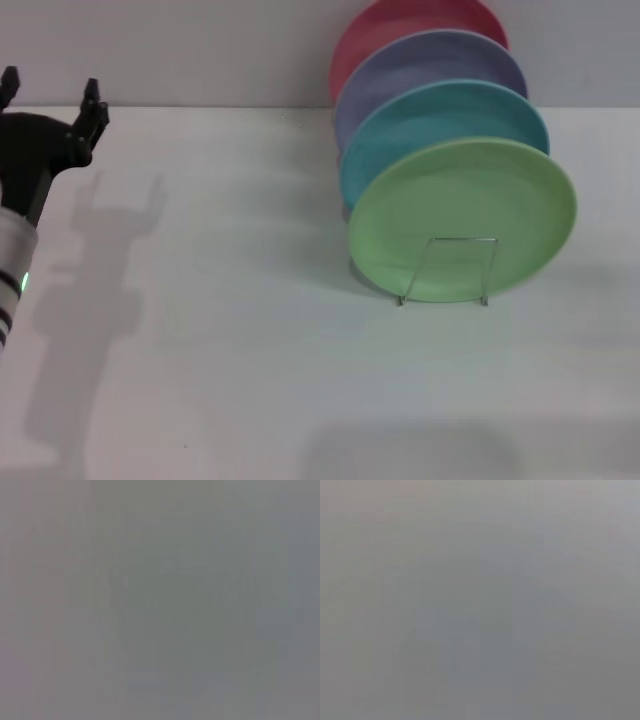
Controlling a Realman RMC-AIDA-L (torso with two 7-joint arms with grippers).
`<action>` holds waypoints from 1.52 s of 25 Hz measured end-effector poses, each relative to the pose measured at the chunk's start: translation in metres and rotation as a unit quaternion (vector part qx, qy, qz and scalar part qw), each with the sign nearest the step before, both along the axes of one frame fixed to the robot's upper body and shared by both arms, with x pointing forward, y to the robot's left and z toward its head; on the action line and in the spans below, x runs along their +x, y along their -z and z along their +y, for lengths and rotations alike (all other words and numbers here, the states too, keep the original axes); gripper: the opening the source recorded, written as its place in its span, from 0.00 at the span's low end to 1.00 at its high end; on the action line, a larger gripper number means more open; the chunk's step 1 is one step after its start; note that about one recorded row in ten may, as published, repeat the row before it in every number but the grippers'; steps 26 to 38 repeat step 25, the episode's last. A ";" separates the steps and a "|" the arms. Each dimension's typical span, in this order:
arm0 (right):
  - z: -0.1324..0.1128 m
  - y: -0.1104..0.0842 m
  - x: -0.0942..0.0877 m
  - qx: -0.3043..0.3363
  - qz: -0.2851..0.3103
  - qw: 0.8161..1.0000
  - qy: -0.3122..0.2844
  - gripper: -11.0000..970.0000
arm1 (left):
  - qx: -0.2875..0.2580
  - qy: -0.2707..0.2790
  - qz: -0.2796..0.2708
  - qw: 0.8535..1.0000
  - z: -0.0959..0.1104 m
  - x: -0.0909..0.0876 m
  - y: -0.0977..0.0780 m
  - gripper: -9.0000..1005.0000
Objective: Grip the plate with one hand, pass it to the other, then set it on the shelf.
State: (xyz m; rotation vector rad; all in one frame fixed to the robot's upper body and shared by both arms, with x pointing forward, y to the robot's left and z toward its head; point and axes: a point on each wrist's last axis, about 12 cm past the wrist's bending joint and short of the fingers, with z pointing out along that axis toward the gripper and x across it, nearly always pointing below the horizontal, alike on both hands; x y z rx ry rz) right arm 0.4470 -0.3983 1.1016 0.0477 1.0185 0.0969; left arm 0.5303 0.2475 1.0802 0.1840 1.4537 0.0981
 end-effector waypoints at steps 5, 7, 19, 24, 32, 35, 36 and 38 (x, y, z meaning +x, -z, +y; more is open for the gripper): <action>-0.007 0.038 -0.008 0.042 0.068 0.994 0.074 0.78 | -0.007 0.013 -0.087 0.996 0.019 -0.018 0.026 0.81; -0.008 0.043 -0.009 0.049 0.081 0.992 0.081 0.78 | -0.011 0.020 -0.093 0.995 0.024 -0.020 0.028 0.81; -0.002 0.069 -0.012 0.056 0.162 0.981 0.089 0.83 | -0.024 0.008 -0.016 1.000 0.047 -0.022 0.052 0.81; 0.007 0.075 -0.012 0.036 0.178 0.980 0.075 0.86 | -0.022 0.007 -0.004 1.000 0.046 -0.023 0.055 0.81; 0.015 0.078 -0.011 0.013 0.189 0.980 0.060 0.86 | -0.022 0.007 -0.002 1.000 0.047 -0.023 0.056 0.81; 0.015 0.078 -0.011 0.013 0.189 0.980 0.060 0.86 | -0.022 0.007 -0.002 1.000 0.047 -0.023 0.056 0.81; 0.015 0.078 -0.011 0.013 0.189 0.980 0.060 0.86 | -0.022 0.007 -0.002 1.000 0.047 -0.023 0.056 0.81; 0.015 0.078 -0.011 0.013 0.189 0.980 0.060 0.86 | -0.022 0.007 -0.002 1.000 0.047 -0.023 0.056 0.81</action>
